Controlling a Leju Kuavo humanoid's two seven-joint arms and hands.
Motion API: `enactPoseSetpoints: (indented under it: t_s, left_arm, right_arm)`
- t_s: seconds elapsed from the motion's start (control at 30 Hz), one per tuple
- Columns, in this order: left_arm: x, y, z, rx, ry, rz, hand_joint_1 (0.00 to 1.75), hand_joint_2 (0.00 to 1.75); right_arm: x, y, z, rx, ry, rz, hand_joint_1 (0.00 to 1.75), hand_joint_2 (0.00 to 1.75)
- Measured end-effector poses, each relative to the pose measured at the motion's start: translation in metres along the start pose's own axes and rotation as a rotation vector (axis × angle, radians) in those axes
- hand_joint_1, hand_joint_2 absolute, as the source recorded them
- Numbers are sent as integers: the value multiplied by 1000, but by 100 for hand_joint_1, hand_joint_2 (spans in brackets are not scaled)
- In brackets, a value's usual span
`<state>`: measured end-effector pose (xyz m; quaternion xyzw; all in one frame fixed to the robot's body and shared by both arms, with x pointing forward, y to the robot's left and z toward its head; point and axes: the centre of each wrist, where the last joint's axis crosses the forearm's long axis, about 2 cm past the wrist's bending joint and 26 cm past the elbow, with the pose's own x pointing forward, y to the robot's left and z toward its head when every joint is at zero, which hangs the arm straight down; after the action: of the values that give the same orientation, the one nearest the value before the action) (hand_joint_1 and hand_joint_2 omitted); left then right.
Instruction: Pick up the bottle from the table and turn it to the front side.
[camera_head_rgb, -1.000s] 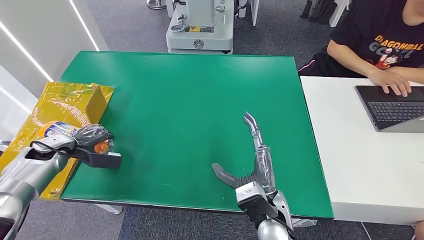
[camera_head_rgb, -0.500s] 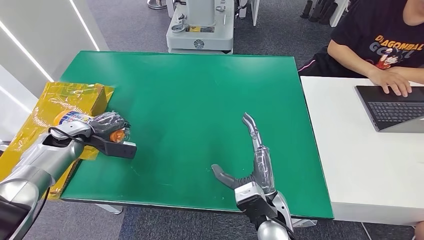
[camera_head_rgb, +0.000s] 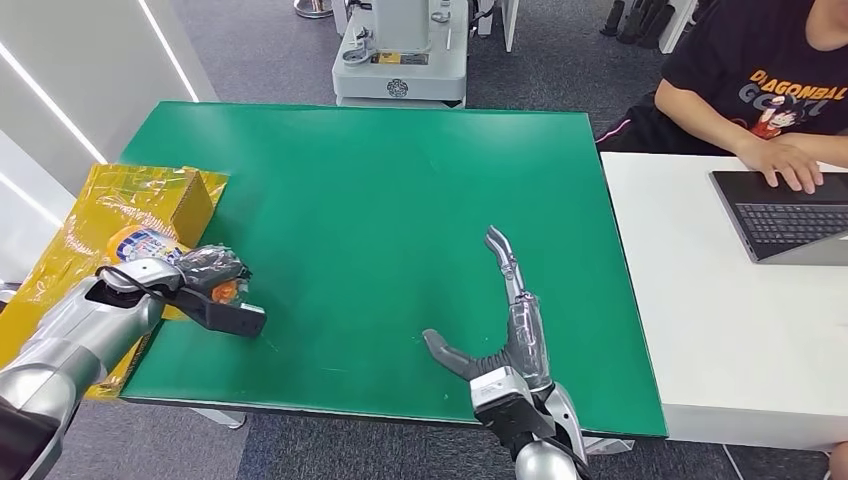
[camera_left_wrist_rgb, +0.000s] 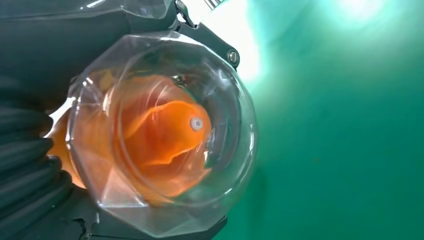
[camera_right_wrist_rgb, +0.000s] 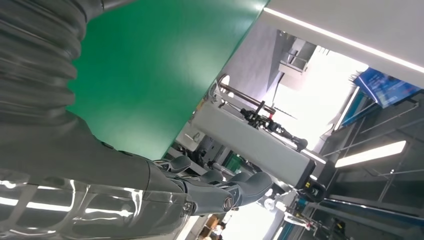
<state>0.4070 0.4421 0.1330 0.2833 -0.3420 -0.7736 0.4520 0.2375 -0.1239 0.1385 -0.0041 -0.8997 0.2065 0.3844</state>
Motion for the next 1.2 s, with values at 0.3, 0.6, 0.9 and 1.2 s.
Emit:
enactPoseSetpoints:
  t_s: [0.3,0.6,0.9,1.2]
  left_arm:
    - [-9,-11,7,-34,27,-32,175,175]
    - [0,-17,3,-21,24,3,0,175]
    - [1,-18,2,-9,36,10,0,175]
    - [-5,-25,8,-4,31,10,0,175]
  right_arm:
    - [0,0,0,-2,-1,-1,0,175]
    - [0,0,0,-1,-2,-1,0,175]
    - [-1,0,0,7,-2,-2,0,175]
    - [-3,0,-1,15,1,-1,0,175]
